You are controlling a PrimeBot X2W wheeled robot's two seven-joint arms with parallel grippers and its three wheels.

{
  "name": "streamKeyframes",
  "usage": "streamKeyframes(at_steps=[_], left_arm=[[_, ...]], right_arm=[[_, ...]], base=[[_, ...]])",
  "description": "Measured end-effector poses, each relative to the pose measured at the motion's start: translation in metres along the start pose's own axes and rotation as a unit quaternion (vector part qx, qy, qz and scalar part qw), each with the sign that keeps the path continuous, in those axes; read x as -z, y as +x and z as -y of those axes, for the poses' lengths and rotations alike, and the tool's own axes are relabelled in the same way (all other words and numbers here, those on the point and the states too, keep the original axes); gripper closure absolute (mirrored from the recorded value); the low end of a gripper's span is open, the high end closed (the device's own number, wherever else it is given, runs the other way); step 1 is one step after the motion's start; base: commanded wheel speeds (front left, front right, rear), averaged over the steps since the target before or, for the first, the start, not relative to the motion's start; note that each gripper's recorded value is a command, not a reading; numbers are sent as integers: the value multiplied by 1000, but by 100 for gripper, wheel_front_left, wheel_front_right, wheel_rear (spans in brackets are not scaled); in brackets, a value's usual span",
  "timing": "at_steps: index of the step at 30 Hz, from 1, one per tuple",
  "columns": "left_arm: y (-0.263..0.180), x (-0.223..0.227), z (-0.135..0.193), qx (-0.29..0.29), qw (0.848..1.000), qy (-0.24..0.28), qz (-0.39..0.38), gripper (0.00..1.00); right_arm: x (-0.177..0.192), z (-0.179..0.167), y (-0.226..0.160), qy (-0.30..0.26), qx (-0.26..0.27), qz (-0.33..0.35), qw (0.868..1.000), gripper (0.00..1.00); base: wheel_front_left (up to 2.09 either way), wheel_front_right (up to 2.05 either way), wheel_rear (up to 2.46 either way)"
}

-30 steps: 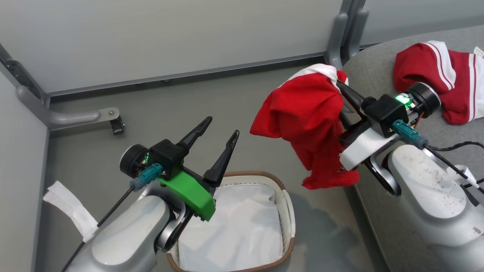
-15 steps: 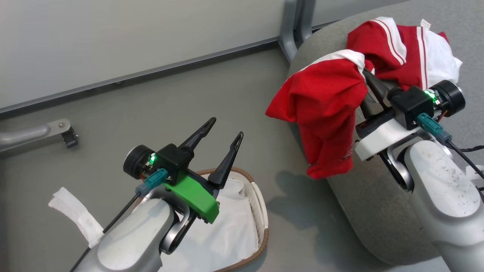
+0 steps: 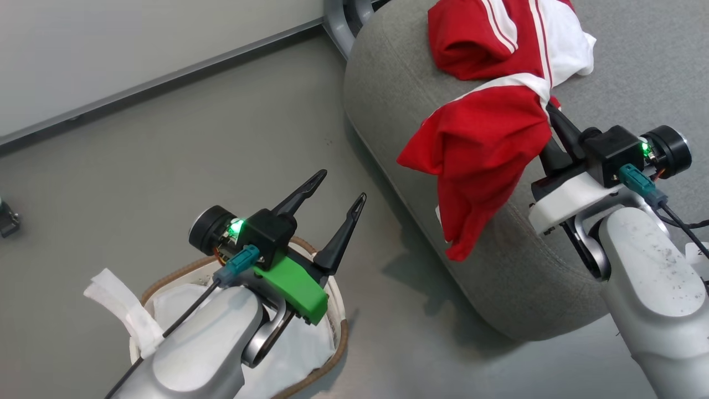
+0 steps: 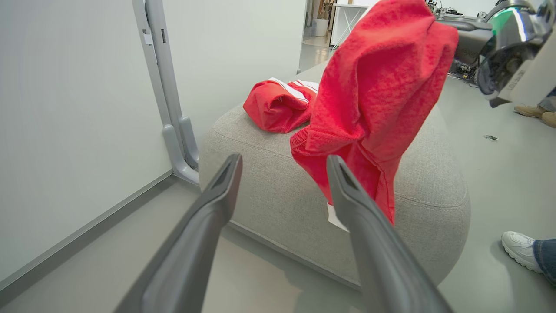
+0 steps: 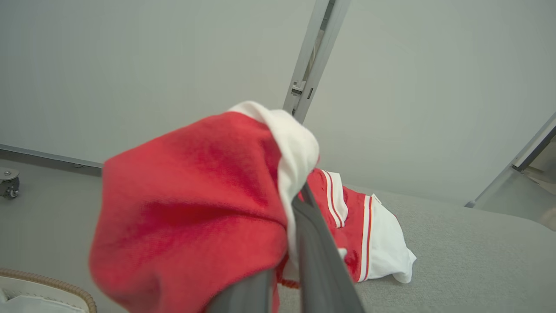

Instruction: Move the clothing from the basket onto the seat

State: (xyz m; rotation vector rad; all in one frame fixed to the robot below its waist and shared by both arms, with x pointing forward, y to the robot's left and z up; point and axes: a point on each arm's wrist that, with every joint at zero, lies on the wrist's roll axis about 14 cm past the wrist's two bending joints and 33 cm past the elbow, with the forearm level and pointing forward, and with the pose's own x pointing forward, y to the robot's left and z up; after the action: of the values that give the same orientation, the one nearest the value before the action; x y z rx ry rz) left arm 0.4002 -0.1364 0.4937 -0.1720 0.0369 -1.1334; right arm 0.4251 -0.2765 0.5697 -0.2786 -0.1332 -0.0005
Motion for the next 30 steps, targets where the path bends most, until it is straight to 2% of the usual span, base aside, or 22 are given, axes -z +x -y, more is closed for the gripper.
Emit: streamKeyframes(at_steps=[6,13,17,20,23,26,30], left_arm=[[5,13,1,9,1000,-21,-4,0],[-4,22,-11,-11,1000,-22,-10,0],[-11,23,-21,-25,999,-22,-6,0],[-16,30,-32,-37,999,-25,-8,0],[-18,32,-39,-42,999,-22,-5,0],[-21,40,-45,-46,999,-20,-9,0],[-25,49,-55,-53,998,-24,-12,0]], right_arm=[[23,9,10,-9,5,-36,999,100],[5,27,50,-44,1,-13,999,100],[-17,56,79,-73,17,8,997,100],[-47,99,109,-115,48,26,992,100],[-66,126,129,-141,73,31,987,100],[-76,151,143,-181,93,22,979,100],[-73,177,160,-201,126,2,972,100]], base=[[0,0,0],[0,0,0],[0,0,0],[0,0,0],[0,0,0],[0,0,0],[0,0,0]])
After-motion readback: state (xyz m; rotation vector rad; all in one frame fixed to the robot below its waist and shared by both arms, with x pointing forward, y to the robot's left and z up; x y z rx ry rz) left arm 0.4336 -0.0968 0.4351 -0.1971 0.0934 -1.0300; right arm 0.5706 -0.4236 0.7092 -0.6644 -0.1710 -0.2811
